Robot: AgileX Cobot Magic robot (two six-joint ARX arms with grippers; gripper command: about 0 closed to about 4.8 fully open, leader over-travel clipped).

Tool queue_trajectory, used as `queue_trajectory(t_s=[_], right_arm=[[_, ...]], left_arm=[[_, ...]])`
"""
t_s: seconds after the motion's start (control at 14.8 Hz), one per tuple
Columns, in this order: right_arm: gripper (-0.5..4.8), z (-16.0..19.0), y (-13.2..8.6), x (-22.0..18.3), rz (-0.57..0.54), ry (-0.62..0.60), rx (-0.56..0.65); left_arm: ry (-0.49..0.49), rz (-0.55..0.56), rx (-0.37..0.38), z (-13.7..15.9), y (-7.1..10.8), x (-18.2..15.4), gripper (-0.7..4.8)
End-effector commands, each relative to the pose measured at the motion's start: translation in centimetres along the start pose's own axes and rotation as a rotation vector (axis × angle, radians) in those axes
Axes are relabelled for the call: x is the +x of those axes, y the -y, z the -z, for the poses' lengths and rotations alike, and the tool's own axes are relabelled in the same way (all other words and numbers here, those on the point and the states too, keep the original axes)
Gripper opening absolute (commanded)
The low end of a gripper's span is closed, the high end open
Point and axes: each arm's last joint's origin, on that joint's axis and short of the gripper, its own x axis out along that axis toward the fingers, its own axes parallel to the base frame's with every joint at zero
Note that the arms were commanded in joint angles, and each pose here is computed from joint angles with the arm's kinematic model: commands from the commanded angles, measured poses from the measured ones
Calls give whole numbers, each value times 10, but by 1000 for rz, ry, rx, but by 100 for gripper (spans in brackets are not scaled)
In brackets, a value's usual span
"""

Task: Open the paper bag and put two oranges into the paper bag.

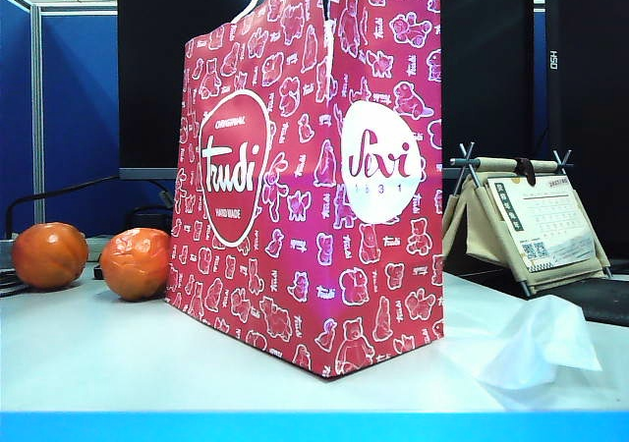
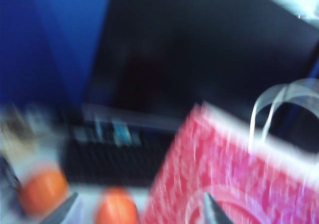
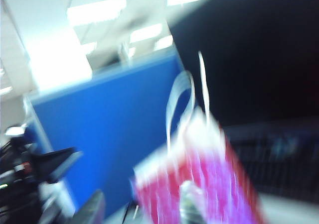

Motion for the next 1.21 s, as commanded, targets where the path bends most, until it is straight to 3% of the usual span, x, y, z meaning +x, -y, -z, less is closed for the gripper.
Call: queue_trajectory(t_s=[0.07,0.13,0.2,0.27,0.47,0.81,1.01,1.21], right_arm=[[321,-34,-27,1,-12,99,-121],[321,-47,-37,1,-16,114,-139],[320,-77,-59,5,5,108,-195],[320,-97,-72,10,20,88,-225],[320,-127,-92,15,16,76,-297],[319,-116,-83,14,111,-44,-260],[314,-116,-76,19,138,-52,-261],[305,-117,-68,27,151,-76,-243]], left_arm=[[-151,-62,69,-36,5,21,378],[-241,-81,85,-48,5,35,377],[-420,-168,94,-69,-2,75,383],[-530,-207,88,-72,-13,107,468],[-726,-248,78,-48,-45,176,479],[-881,-306,97,11,-89,232,479],[-807,-302,99,14,-96,250,479],[-932,-313,65,17,-104,279,479]])
